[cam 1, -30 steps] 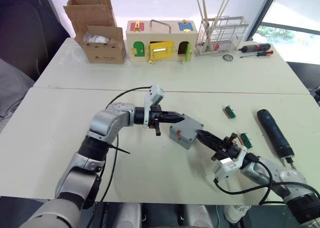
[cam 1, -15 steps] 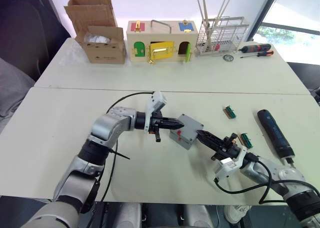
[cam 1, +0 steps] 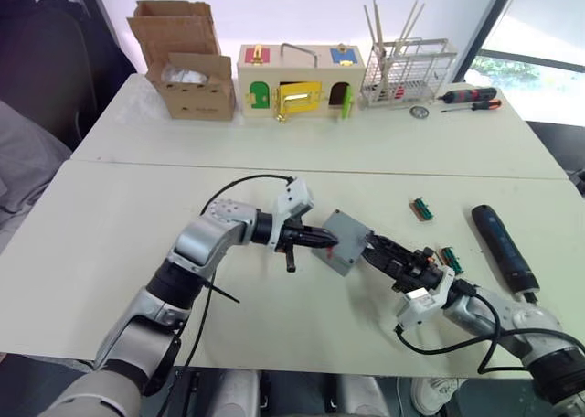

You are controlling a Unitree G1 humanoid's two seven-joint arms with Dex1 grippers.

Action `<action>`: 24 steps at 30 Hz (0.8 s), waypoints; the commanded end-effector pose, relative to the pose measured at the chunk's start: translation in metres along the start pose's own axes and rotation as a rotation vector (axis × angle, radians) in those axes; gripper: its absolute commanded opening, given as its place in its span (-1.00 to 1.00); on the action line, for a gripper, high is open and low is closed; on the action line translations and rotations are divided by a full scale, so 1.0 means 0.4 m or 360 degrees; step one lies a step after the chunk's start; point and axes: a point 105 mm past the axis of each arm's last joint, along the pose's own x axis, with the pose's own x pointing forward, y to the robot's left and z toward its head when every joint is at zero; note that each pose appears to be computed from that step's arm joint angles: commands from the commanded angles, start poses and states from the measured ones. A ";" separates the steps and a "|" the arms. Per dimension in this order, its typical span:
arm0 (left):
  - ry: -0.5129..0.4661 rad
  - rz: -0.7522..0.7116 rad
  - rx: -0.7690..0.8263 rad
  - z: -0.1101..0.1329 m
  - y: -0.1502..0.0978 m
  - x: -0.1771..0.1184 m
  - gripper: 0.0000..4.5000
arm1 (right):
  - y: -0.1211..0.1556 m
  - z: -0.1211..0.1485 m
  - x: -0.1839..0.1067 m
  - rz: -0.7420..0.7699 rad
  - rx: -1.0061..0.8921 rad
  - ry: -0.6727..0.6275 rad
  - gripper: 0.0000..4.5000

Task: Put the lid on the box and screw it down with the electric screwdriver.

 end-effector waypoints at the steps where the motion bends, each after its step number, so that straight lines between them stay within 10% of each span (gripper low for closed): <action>1: 0.0141 0.0021 -0.0068 -0.066 -0.001 0.008 -0.96 | 0.040 0.008 -0.024 0.0136 0.0013 0.0002 0.63; 24: -0.0023 0.0026 -0.0094 -0.009 -0.002 0.003 -0.96 | 0.038 -0.013 -0.050 0.0161 0.0055 0.0093 0.63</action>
